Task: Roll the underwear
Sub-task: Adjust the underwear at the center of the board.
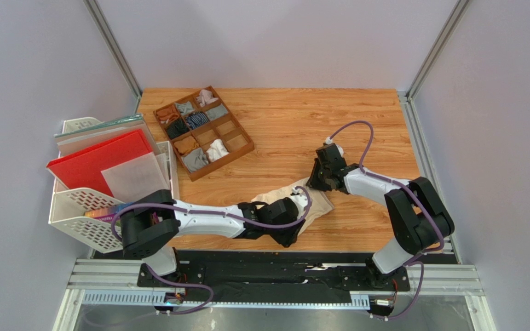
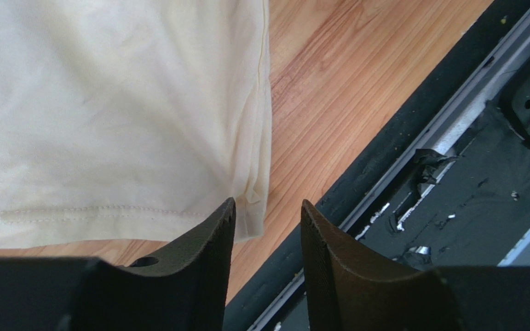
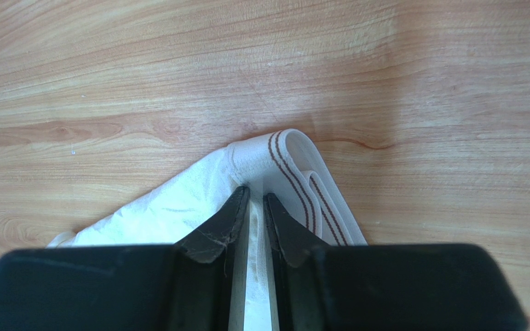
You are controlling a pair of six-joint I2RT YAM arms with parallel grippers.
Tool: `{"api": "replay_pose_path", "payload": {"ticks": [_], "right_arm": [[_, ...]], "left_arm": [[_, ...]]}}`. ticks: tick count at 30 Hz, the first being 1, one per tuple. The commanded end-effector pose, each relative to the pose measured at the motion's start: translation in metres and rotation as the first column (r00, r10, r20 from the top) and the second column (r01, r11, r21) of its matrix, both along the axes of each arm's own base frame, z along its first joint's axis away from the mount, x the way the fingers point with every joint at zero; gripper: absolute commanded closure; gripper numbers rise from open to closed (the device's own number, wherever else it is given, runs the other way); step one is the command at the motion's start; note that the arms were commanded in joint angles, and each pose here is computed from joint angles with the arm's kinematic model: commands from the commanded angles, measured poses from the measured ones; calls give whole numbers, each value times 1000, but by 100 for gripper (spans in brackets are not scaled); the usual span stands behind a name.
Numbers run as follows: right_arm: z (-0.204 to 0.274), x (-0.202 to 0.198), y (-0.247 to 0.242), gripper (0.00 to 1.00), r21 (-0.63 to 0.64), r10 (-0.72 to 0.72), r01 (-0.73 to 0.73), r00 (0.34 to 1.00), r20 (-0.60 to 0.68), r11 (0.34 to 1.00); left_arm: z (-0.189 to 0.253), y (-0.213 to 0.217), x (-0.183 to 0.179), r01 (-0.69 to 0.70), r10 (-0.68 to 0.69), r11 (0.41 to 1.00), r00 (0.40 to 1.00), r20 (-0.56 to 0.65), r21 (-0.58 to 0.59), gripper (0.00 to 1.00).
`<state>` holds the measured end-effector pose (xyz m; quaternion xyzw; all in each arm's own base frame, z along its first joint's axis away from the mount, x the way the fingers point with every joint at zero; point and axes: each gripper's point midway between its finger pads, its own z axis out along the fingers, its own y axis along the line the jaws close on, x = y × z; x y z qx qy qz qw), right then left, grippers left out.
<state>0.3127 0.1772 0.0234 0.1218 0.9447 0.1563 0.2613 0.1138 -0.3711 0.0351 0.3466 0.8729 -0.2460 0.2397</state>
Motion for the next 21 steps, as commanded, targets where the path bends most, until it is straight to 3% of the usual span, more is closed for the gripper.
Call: {"api": "replay_pose_path", "payload": {"ticks": [1, 21], "right_arm": [[-21, -11, -14, 82, -63, -19, 15, 998, -61, 998], [-20, -11, -17, 82, -63, -26, 22, 998, -63, 998]], "left_arm": [[33, -11, 4, 44, -42, 998, 997, 61, -47, 50], [-9, 0, -3, 139, -144, 988, 987, 69, 63, 53]]}}
